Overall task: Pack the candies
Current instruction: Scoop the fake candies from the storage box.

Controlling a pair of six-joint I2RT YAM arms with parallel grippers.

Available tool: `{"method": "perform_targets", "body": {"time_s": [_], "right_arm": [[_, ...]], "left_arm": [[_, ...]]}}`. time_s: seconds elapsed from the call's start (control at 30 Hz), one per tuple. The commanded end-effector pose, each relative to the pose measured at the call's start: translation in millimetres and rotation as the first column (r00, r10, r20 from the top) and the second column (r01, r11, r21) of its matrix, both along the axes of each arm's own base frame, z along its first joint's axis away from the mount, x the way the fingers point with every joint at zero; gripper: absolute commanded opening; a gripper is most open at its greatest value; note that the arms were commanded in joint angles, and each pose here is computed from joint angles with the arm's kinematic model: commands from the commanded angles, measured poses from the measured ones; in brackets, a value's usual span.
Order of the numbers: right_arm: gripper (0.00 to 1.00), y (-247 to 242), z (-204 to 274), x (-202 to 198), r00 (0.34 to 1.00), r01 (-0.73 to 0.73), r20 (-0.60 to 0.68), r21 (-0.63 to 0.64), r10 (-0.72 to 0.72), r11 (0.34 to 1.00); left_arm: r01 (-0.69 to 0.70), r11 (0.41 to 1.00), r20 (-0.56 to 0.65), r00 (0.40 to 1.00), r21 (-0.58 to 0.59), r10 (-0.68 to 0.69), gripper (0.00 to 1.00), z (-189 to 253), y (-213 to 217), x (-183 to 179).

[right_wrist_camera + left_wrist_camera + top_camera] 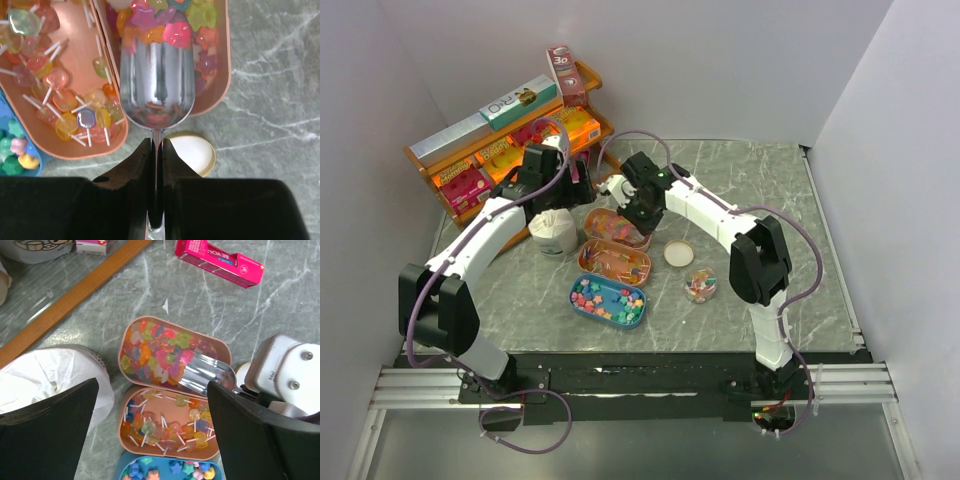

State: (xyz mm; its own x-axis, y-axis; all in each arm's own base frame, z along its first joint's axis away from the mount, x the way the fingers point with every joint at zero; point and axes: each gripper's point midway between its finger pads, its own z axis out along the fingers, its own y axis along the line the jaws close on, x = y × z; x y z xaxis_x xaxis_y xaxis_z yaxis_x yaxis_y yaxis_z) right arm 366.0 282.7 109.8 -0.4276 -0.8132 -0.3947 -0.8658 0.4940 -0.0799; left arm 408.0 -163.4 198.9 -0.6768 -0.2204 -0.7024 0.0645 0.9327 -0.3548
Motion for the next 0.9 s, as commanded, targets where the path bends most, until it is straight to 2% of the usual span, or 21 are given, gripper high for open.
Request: {"method": "perform_targets", "body": {"time_s": [0.0,0.53,0.87], "right_arm": [[0.0,10,-3,19,0.998,0.03,0.054,0.013,-0.03,0.999],[0.0,27,-23,36,0.994,0.037,0.096,0.075,-0.044,0.996],[0.0,27,3,33,0.985,0.032,0.164,0.169,-0.061,0.985]], "left_arm": [[-0.026,1.0,0.049,0.998,0.001,0.026,0.97,21,12,2],[-0.063,0.998,0.035,0.997,-0.028,0.064,0.98,19,27,0],[-0.07,0.997,0.026,0.997,-0.034,0.071,0.97,16,29,1]]}}
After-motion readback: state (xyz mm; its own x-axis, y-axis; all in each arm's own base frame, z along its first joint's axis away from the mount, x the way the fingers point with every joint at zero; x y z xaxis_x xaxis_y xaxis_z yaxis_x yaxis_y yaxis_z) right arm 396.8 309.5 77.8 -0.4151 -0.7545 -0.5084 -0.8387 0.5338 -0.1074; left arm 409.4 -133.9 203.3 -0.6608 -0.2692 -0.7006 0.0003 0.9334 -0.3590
